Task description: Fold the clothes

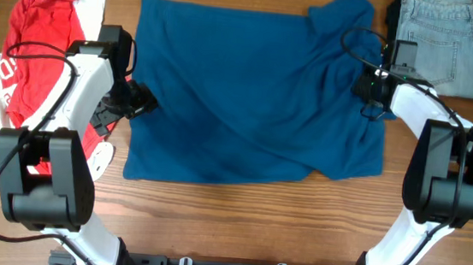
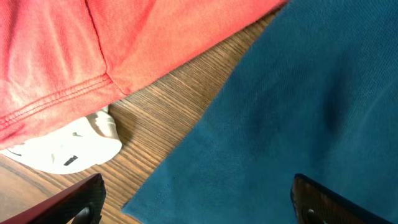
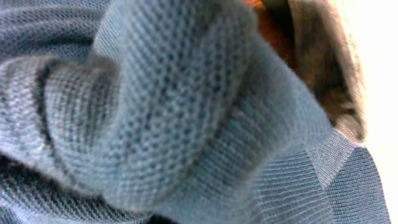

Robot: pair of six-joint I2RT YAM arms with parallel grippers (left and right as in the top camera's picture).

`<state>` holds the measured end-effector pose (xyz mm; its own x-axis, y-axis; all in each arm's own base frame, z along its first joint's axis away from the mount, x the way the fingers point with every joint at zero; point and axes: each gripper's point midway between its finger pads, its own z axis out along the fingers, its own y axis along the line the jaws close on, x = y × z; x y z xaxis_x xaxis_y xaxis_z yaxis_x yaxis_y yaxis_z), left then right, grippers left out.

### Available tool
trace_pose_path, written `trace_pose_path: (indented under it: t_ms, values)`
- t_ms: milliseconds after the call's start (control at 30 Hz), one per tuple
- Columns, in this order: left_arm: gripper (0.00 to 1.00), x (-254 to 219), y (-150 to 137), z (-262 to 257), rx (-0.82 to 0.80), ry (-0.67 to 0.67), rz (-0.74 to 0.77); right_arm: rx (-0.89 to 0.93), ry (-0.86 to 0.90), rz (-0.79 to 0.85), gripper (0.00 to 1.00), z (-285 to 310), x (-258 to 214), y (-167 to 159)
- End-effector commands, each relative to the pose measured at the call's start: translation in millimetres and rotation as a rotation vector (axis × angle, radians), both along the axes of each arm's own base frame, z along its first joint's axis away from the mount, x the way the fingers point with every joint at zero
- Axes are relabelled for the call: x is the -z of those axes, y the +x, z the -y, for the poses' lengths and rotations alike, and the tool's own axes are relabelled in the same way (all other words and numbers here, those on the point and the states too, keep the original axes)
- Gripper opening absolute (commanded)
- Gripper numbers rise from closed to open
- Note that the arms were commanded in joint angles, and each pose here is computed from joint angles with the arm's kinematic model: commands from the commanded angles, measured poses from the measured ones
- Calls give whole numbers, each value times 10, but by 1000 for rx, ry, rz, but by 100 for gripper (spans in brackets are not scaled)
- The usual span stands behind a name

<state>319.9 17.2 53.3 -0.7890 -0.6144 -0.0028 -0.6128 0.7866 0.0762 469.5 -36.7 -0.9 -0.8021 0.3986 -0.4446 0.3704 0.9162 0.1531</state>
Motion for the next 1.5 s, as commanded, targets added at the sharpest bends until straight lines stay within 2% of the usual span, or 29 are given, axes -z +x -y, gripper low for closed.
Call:
trace_pose_path:
  t_ms: [0, 67, 133, 233, 333, 400, 433, 533, 700, 900, 1100, 1300, 1467]
  values:
    - [96, -45, 1, -45, -17, 19, 19, -93, 88, -158, 22, -208, 422, -191]
    - [95, -45, -7, -44, -17, 18, 16, -99, 101, -172, 31, -223, 206, -96]
    - [94, -48, -39, -42, -17, 17, 3, -107, 117, -170, 48, -247, -89, -5]
    - [93, -66, -129, -25, -21, 4, -29, -110, 123, -143, 65, -256, -593, 91]
    - [91, -124, -269, 23, -53, -24, -72, -113, 117, -104, 80, -255, -1112, 85]
    - [91, -186, -370, 78, -95, -48, -93, -115, 112, -73, 96, -259, -1398, 32]
    - [91, -204, -414, 104, -110, -57, -100, -115, 111, -62, 99, -262, -1497, -6]
    - [91, -214, -620, 132, -182, -57, -129, -112, 116, -81, 100, -275, -1623, -160]
    - [89, -20, -1004, 241, -296, -94, -189, -113, 169, -194, 98, -360, -1531, -431]
    - [87, 274, -1239, 405, -328, -139, -214, -85, 185, -303, 95, -370, -1471, -688]
    - [86, 497, -1168, 374, -294, -103, -135, -46, 166, -414, 95, -323, -1404, -949]
    - [86, 629, -1068, 342, -289, -97, -64, -32, 185, -599, 95, -357, -1167, -1393]
    - [86, 649, -943, 116, -280, 25, 9, -24, 205, -714, 97, -393, -928, -1693]
